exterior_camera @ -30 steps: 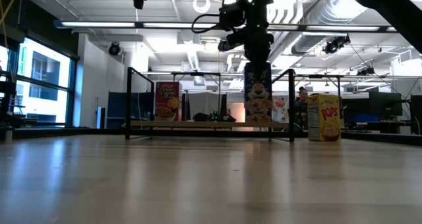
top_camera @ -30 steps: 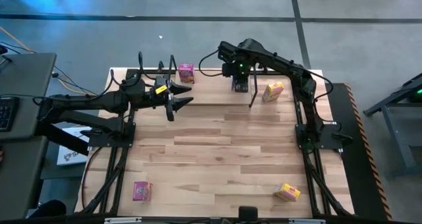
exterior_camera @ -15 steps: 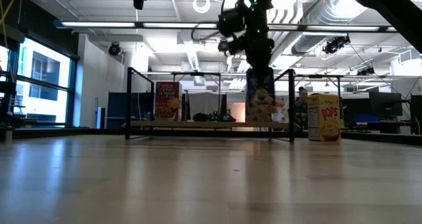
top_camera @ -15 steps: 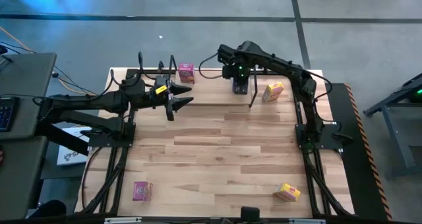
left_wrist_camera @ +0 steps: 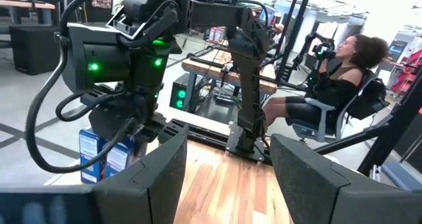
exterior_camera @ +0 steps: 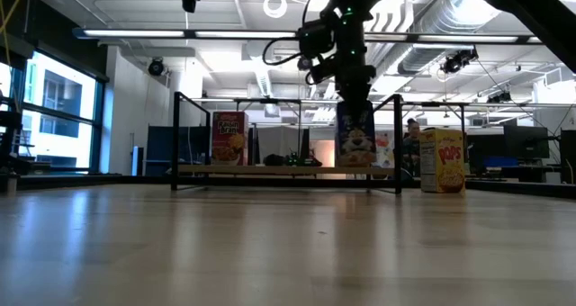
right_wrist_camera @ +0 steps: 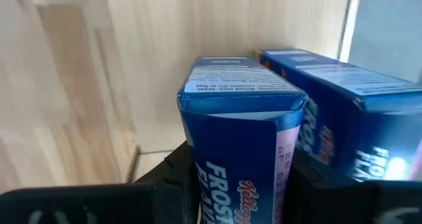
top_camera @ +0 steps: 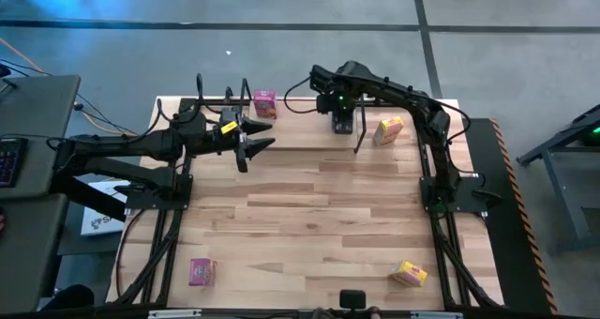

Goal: Stack cereal on shelf
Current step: Put the blue cereal box aligned with the other blue cereal box on the shelf

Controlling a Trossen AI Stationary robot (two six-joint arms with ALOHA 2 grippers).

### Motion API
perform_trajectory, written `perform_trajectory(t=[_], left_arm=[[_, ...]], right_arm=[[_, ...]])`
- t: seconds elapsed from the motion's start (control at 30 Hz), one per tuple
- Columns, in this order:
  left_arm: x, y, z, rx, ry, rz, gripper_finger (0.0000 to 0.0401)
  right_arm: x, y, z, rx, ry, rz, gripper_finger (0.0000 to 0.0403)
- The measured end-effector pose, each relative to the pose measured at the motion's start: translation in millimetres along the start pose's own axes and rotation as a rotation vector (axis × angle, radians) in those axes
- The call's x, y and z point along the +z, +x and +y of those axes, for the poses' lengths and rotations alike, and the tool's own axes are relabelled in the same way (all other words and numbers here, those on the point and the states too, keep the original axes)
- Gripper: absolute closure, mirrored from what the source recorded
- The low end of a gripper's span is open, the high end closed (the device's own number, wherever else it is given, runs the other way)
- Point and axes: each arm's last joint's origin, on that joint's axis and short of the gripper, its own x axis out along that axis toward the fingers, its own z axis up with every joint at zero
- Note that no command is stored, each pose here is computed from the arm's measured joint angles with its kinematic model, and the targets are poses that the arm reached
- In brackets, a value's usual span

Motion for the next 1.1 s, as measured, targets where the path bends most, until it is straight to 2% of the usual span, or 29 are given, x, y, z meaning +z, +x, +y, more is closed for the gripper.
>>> perform_trajectory(t=[0.1,0.27,0.9,1.1], left_arm=[[0.0,0.0,0.0,0.0,0.0,0.0,0.0192],[0.0,0.0,0.0,0.001,0.0,0.0,0.0192],[0.0,0.0,0.1,0.003,0.0,-0.001,0.0192],[0.0,0.0,0.1,0.002,0.0,0.0,0.0192]], right_arm=[[0.0,-0.1,0.0,-0.026,-0.015,0.014,0.0285],[0.5,-0.1,1.1,0.014,-0.013,-0.007,0.0285],[-1.0,0.2,-1.5,0.004,0.018,0.0,0.0285],[-0.7,0.3,-2.8,-0.01,0.024,-0.003,0.0248]])
